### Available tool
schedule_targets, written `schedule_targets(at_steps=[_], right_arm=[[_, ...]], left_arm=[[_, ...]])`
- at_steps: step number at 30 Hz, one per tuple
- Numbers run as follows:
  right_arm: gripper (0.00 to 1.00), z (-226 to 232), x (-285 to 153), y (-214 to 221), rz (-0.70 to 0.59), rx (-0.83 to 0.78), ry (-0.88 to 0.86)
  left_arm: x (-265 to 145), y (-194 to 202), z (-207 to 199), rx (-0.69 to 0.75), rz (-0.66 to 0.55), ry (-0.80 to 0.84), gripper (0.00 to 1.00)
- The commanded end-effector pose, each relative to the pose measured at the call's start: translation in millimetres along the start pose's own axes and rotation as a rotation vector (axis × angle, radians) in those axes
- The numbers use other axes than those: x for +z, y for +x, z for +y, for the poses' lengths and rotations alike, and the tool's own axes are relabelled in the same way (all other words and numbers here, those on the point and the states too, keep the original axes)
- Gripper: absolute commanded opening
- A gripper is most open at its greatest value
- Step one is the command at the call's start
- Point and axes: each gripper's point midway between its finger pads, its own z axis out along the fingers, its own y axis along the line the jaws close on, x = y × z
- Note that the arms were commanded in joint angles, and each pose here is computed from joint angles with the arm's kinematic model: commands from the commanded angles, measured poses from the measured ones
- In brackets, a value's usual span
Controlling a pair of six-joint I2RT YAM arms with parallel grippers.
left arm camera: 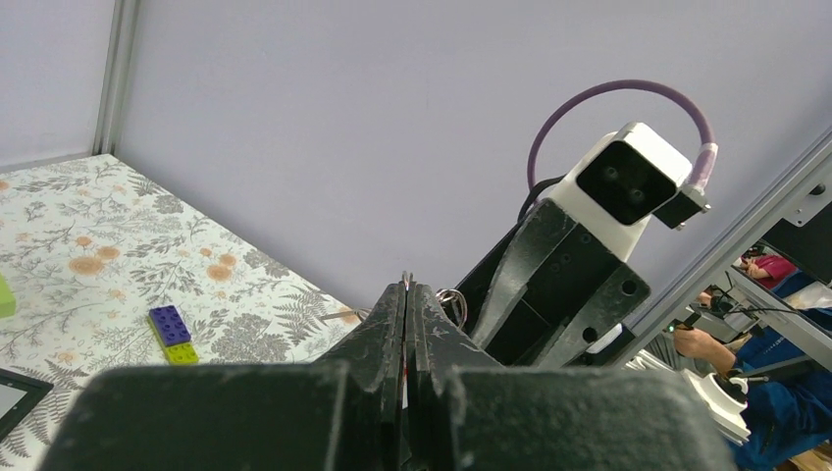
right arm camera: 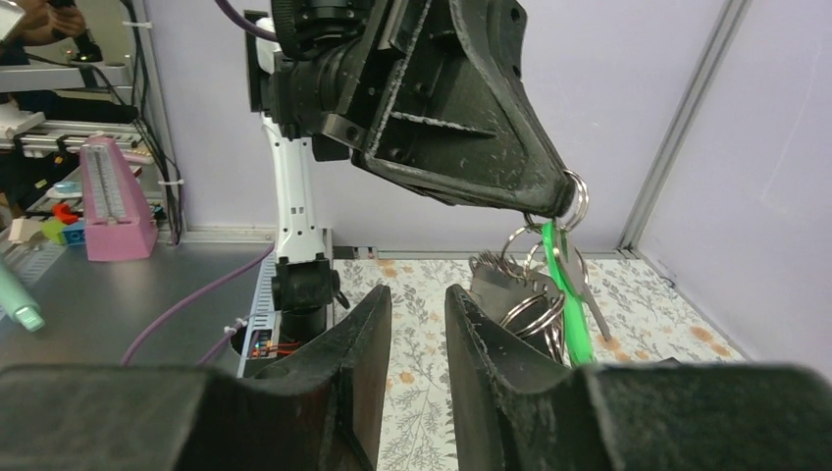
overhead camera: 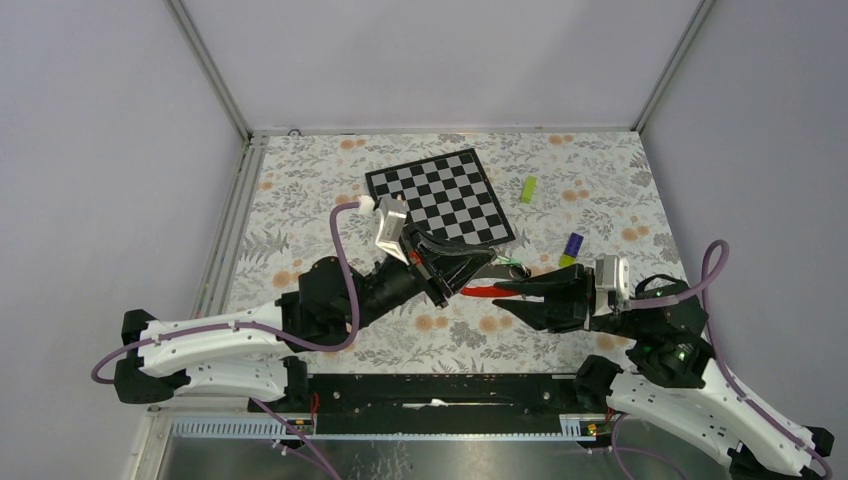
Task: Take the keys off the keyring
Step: Remove the key from the keyring.
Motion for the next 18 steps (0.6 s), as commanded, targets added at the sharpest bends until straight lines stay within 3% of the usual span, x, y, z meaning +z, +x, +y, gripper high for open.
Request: schedule_targets(at_steps=[1, 18], right_arm=[[0.34, -12.2, 4.2, -11.4, -0.072, -0.017, 0.061], [0.35, -31.7, 5.2, -18.8, -0.120, -0.039, 0.162]], left_arm=[[1.0, -32.0, -18.9, -0.041, -0.100, 0.059, 0.00], [3.5, -22.3, -23.5, -0.051, -0.074, 0.091, 0.00]])
